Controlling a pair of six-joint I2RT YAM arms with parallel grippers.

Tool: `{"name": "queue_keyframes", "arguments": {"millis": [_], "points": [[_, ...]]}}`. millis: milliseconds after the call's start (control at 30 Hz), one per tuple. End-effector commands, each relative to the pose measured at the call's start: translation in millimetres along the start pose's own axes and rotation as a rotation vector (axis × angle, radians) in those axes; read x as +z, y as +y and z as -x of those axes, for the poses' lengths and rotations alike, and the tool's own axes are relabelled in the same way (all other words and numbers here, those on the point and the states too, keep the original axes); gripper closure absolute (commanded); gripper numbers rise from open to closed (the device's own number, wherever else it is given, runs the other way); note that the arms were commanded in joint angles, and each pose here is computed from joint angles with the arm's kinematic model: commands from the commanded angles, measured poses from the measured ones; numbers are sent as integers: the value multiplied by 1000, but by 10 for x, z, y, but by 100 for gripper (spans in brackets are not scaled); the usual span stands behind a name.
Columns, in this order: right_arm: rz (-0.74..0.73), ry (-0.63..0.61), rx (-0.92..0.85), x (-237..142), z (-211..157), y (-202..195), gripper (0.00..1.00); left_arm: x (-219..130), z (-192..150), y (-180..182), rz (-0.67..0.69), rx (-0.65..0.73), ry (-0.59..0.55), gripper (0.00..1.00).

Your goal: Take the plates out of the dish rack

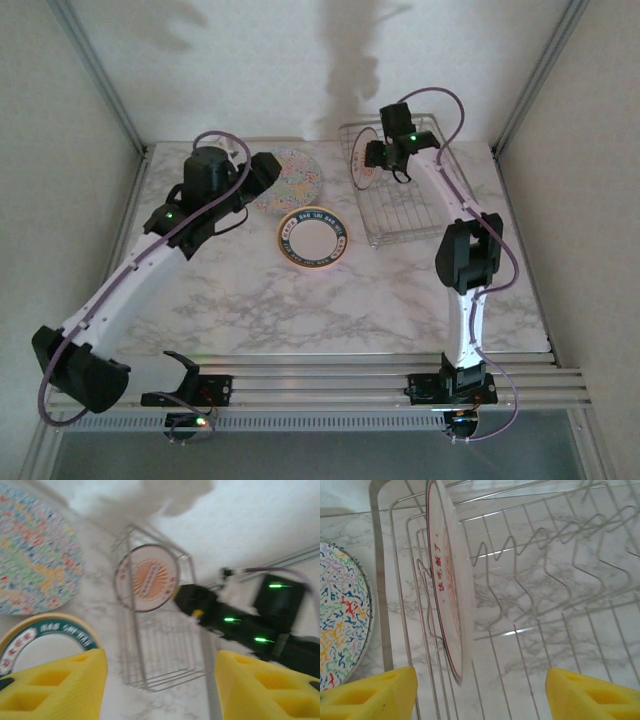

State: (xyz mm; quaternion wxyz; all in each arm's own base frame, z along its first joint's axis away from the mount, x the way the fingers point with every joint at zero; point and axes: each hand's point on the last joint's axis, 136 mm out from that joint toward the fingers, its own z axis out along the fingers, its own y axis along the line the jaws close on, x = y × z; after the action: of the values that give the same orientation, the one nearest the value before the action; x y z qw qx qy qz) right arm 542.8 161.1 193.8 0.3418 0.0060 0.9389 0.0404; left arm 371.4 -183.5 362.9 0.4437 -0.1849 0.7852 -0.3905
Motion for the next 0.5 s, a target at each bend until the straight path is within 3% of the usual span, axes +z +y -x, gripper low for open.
{"name": "queue_keyframes", "arguments": {"millis": [0, 233, 467], "points": [[9, -16, -6, 57, 137, 31, 35, -146, 109, -294, -107, -8, -34, 41], [-14, 7, -6, 359, 123, 7, 55, -472, 230, -524, -216, -5, -95, 43], [-12, 10, -20, 460, 134, 29, 68, -612, 278, -539, -226, -5, -127, 44]]}}
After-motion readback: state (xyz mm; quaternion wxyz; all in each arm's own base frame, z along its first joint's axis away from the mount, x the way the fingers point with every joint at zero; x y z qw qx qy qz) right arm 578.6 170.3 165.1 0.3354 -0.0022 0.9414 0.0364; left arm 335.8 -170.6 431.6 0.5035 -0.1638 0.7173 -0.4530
